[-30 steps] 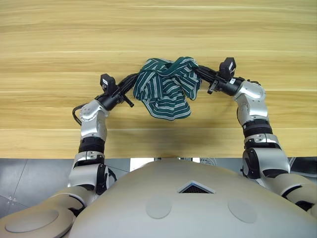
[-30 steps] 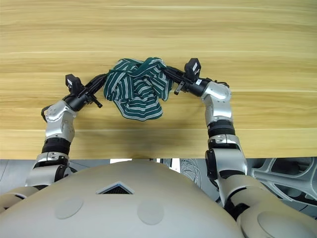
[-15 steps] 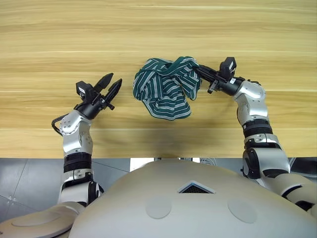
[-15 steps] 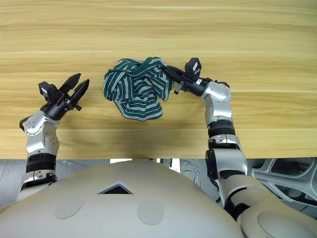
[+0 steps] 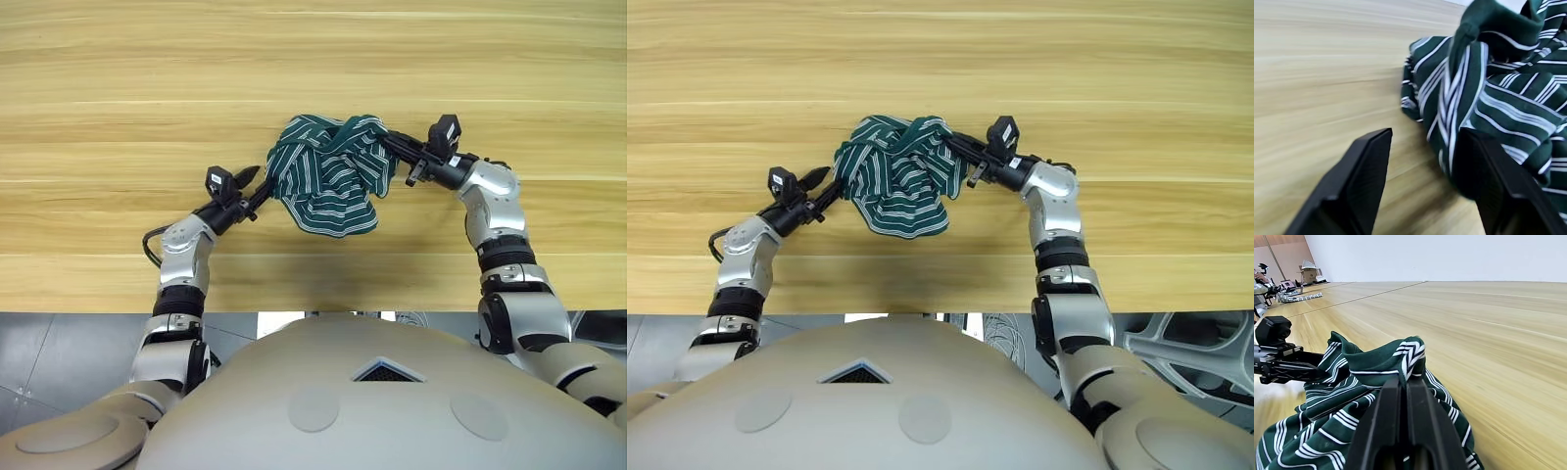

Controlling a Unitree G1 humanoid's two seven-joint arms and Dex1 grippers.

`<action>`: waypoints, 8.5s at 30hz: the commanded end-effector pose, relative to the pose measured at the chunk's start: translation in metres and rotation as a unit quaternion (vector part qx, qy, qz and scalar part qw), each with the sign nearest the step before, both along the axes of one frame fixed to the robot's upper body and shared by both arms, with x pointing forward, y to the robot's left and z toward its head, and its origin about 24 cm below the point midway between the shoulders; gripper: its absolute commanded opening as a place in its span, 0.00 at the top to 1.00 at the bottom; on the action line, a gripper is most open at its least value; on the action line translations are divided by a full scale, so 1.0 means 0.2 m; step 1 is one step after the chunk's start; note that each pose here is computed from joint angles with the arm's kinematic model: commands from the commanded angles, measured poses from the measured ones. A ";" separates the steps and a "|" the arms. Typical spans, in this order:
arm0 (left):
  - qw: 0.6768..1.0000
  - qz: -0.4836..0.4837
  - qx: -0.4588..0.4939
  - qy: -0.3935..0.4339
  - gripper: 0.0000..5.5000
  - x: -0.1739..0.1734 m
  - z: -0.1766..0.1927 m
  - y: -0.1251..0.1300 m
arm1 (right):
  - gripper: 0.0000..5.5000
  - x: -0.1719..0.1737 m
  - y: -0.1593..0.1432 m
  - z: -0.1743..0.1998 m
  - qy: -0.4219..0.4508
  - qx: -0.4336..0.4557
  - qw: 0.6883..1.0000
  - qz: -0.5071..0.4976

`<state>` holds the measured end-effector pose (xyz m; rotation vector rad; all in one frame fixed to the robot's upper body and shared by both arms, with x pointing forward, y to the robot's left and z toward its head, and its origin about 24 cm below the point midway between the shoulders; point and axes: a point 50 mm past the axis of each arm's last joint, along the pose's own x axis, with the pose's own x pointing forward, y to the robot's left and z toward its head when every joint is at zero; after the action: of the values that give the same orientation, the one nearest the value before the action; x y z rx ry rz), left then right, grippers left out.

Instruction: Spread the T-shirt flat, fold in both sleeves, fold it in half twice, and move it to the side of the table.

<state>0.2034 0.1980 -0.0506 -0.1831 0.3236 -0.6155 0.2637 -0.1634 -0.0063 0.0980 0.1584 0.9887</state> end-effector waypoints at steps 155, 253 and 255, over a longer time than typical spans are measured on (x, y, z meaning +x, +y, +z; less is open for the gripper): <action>0.947 -0.128 0.292 0.041 0.31 0.65 0.16 -0.36 | 0.62 -0.34 -0.17 -0.18 0.100 -0.203 0.874 0.431; 0.973 -0.020 -0.168 0.160 0.99 -0.26 0.06 0.18 | 0.62 -0.12 -0.07 -0.23 0.060 -0.259 0.940 0.214; 0.973 -0.011 -0.166 0.160 0.99 -0.26 0.06 0.19 | 0.62 -0.12 -0.08 -0.24 0.060 -0.259 0.941 0.211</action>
<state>0.1502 0.2325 -0.0406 -0.6091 0.5341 -0.6912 0.2452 -0.1712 -0.0461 -0.3627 0.4982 1.3603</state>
